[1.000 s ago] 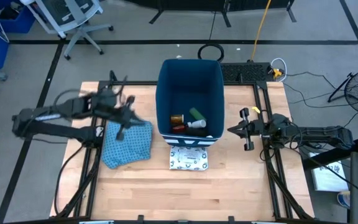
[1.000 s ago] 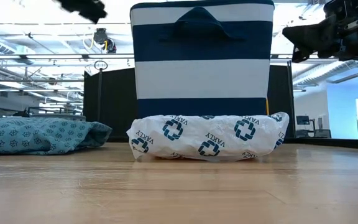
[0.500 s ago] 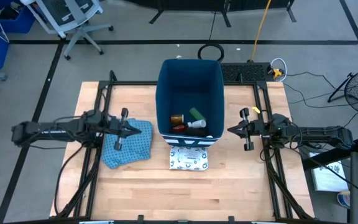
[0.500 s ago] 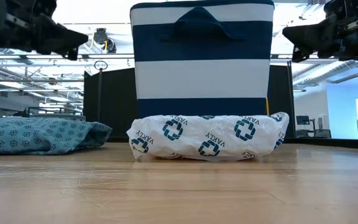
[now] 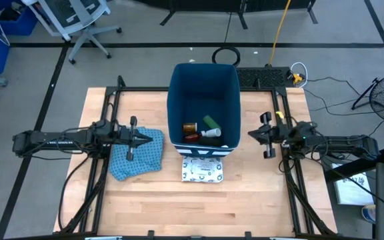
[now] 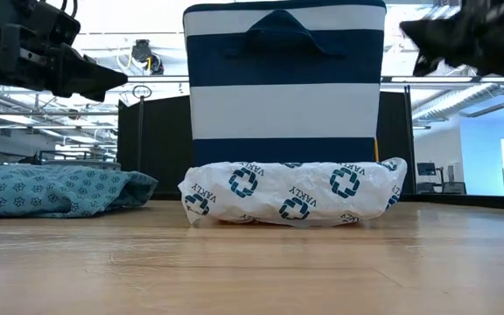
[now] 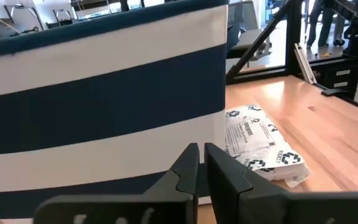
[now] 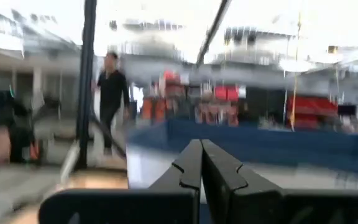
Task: Pick & place medical supplies in basket/bin
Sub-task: Put the mailer bag into the blue bin
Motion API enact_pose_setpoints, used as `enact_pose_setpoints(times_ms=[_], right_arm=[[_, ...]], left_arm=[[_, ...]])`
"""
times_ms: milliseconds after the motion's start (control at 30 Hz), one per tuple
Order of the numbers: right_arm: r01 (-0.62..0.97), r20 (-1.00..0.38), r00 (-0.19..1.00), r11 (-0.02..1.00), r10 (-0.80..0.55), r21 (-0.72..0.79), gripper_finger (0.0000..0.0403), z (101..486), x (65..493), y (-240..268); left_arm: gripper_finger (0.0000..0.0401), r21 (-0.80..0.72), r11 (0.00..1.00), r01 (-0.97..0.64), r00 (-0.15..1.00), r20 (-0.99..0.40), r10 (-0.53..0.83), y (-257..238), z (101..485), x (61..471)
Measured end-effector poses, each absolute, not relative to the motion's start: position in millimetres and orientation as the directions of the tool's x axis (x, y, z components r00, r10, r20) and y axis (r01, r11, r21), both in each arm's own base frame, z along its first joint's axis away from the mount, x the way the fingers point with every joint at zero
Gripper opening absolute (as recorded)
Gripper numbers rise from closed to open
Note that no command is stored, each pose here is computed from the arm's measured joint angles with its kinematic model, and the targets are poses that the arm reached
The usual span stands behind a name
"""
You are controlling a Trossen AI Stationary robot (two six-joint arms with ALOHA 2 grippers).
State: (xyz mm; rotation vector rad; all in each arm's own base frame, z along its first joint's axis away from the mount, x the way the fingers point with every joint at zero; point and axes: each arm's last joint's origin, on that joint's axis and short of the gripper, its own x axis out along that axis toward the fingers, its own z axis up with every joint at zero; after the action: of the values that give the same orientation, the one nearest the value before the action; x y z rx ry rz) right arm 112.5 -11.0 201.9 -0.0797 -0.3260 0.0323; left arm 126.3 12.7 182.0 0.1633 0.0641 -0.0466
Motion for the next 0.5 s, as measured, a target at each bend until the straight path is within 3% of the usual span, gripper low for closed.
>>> enact_pose_setpoints(times_ms=[67,233,500], right_arm=[[-0.034,0.329,0.943,0.998,0.051,-0.058,0.0,204,112,-10],[-0.018,0.142,0.989,0.998,0.026,-0.061,0.0,241,124,-3],[-0.087,-0.124,0.991,0.961,0.056,-0.262,0.0,290,154,36]], left_arm=[[0.0031,0.161,0.986,0.051,0.997,-0.068,-0.041,13,182,126],[0.0023,0.161,0.986,0.051,0.997,-0.068,-0.041,13,182,126],[0.0005,0.132,0.99,0.05,0.997,-0.072,-0.041,13,182,126]])
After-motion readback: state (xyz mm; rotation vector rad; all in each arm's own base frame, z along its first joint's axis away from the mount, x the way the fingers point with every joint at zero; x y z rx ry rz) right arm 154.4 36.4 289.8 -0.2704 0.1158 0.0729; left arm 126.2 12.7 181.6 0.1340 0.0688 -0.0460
